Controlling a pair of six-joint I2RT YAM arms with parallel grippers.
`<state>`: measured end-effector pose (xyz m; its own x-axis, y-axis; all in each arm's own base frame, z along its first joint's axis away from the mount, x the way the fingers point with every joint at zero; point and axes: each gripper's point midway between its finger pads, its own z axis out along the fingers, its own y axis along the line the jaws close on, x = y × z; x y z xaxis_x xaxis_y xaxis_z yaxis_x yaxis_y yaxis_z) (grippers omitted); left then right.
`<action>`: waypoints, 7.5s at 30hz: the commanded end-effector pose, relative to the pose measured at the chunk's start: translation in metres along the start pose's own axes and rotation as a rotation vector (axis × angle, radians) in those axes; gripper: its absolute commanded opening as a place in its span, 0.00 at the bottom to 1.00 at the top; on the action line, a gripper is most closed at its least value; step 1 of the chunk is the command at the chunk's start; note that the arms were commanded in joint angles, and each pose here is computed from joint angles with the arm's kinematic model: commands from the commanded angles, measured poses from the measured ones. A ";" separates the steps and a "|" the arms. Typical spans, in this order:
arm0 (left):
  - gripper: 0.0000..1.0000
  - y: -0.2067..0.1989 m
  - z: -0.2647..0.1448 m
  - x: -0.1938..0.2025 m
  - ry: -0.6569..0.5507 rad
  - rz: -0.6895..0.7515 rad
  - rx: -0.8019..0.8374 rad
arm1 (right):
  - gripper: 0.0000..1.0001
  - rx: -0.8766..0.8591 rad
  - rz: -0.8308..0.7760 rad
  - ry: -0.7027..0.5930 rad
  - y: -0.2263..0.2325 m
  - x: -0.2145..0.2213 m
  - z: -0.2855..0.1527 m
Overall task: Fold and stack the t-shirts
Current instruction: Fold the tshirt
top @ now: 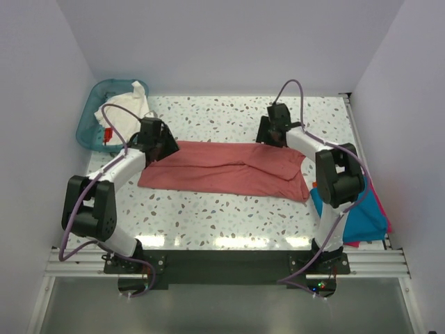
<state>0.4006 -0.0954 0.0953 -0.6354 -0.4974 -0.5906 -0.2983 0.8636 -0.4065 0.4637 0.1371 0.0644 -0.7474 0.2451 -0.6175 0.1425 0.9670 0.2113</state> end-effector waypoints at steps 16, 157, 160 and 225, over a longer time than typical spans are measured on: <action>0.56 -0.021 -0.030 -0.009 -0.008 0.073 0.109 | 0.36 0.129 -0.071 -0.005 0.012 0.021 0.016; 0.63 -0.063 -0.072 0.169 0.258 0.642 0.071 | 0.48 0.120 -0.001 -0.019 -0.023 -0.018 -0.050; 0.61 -0.048 -0.067 0.178 0.283 0.644 0.036 | 0.48 0.110 -0.002 -0.013 -0.019 -0.017 -0.039; 0.63 0.006 -0.129 0.213 0.356 0.337 0.171 | 0.69 -0.172 0.080 0.229 0.014 0.201 -0.192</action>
<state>0.1748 -0.1913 0.0620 -0.8887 -0.0934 -0.4489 0.0806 0.9320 -0.3535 0.2023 0.1937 0.0882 -0.8806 0.1930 -0.4328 0.0228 0.9295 0.3682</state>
